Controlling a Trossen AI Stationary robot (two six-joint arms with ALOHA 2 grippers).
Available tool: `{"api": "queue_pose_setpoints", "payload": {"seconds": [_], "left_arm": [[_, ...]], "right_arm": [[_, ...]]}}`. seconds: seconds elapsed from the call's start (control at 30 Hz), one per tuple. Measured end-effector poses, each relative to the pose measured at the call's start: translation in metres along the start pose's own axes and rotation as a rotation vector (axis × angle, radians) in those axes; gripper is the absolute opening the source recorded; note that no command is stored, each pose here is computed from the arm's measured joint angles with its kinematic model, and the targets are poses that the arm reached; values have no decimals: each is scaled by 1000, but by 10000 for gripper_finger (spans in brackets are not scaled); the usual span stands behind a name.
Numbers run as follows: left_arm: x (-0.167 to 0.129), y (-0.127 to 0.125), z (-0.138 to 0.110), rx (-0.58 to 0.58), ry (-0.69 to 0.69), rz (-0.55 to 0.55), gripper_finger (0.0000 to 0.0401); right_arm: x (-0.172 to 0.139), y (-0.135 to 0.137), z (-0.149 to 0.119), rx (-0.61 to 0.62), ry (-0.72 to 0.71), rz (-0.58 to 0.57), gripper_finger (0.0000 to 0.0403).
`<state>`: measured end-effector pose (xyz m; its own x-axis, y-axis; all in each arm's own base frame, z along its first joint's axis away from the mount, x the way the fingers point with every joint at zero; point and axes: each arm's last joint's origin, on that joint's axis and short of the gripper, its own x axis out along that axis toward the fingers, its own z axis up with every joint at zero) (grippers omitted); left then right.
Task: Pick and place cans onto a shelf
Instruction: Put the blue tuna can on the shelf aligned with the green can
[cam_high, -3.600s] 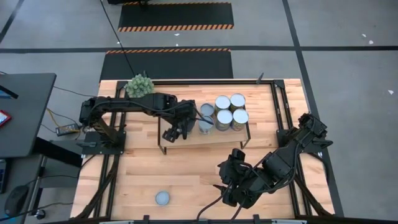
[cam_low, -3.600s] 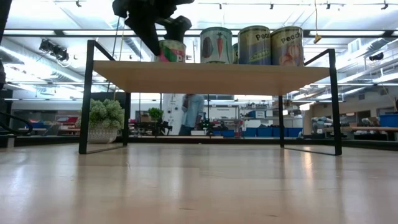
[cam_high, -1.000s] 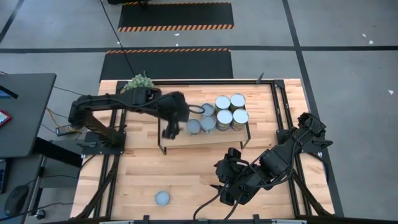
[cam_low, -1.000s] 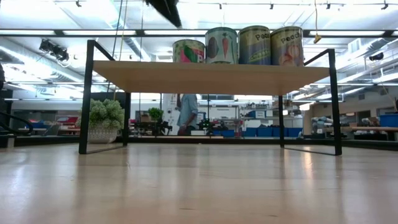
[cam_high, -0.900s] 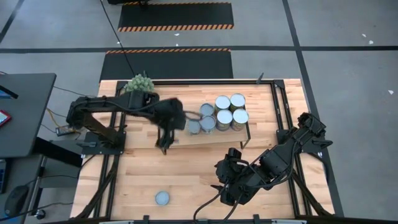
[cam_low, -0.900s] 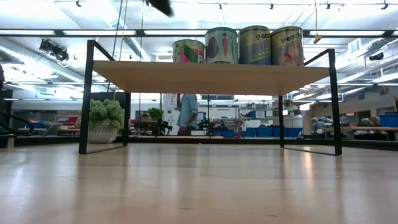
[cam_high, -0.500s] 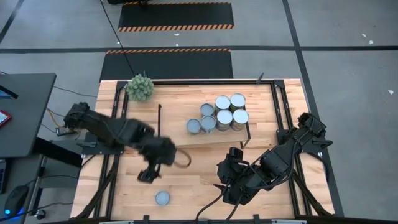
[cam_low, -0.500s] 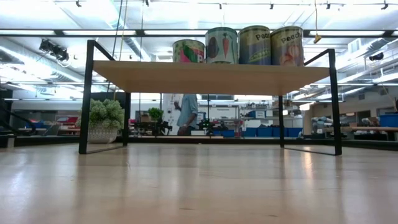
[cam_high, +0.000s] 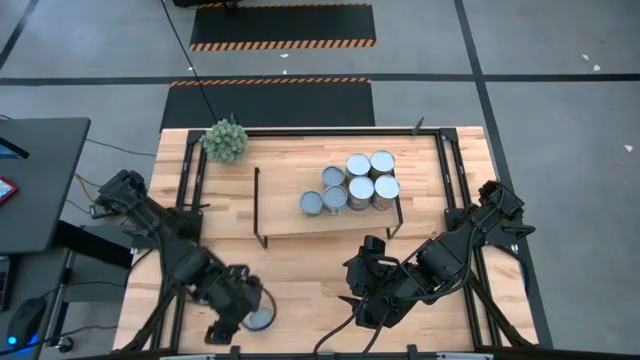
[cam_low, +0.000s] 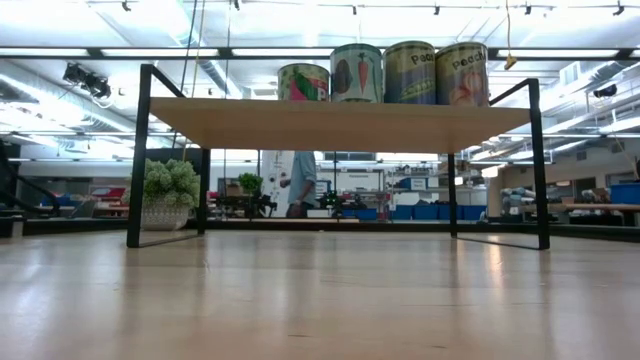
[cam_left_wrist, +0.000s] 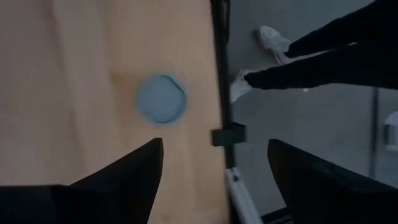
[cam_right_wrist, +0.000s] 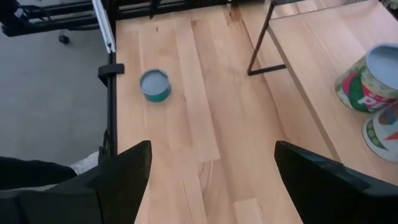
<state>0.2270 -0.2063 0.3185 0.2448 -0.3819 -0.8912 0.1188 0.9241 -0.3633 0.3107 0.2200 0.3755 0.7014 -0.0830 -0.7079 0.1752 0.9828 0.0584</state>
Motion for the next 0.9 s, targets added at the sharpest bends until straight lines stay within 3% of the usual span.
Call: {"api": "queue_pose_setpoints", "payload": {"seconds": [0.27,0.5,0.9], "left_arm": [[33,-19,-36,-91,-24,58,293],[46,-27,-62,17,-54,150,293],[84,-21,-94,-70,-47,116,314]], "right_arm": [[0,1,2,13,-19,15,347],[0,3,5,31,-37,41,347],[0,4,5,35,-39,40,347]]}}
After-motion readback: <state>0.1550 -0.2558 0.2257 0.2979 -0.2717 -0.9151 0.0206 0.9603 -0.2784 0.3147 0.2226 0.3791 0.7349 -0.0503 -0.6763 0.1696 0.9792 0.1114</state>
